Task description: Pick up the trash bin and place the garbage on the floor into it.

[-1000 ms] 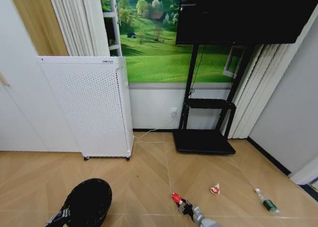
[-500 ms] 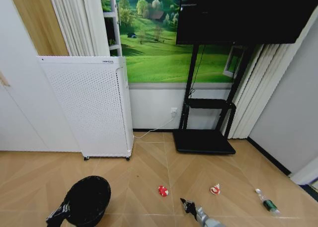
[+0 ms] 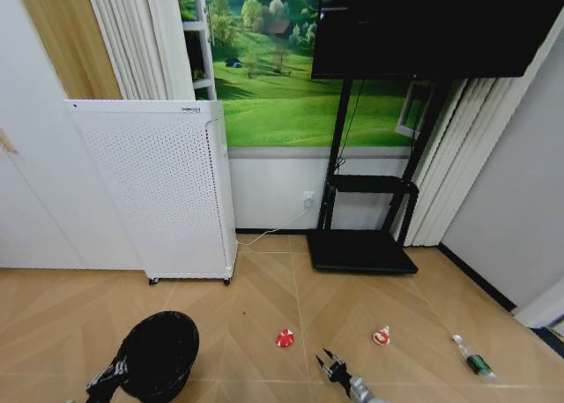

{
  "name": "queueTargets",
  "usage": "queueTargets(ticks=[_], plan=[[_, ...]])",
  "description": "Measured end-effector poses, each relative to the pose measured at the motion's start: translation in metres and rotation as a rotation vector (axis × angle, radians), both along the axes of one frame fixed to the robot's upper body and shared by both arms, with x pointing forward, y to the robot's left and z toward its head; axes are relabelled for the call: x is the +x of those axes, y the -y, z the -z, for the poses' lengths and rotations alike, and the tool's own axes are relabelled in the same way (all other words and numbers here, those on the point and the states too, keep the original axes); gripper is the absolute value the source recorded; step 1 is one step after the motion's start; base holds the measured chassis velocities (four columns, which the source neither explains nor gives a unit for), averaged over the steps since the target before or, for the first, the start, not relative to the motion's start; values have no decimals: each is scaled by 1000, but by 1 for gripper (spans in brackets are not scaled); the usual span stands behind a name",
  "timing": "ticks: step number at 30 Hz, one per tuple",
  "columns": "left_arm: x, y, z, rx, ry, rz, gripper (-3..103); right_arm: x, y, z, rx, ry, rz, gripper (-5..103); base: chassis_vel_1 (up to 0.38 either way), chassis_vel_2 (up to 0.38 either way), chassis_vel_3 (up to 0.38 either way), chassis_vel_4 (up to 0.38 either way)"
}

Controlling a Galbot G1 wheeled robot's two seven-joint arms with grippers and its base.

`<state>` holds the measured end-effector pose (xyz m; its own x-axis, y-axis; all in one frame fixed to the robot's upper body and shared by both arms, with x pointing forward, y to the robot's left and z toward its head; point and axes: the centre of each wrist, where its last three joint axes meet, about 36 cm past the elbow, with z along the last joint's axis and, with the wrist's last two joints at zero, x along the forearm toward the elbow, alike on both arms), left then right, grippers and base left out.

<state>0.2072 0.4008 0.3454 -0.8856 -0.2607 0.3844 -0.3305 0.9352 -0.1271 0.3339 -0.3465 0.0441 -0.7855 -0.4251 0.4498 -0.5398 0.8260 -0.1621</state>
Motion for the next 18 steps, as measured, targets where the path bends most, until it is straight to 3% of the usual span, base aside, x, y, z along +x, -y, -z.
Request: queueTargets(ticks=[4, 10, 18], plan=[[-1, -1, 0, 4, 0, -1, 7, 5, -9, -1, 7, 13, -25, 68, 0, 0, 0, 0], [-4, -3, -1, 7, 2, -9, 7, 28, -23, -6, 17, 41, -56, 95, 0, 0, 0, 0], [-9, -8, -1, 17, 2, -41, 7, 50, -38, -12, -11, 40, -38, 100, 0, 0, 0, 0]])
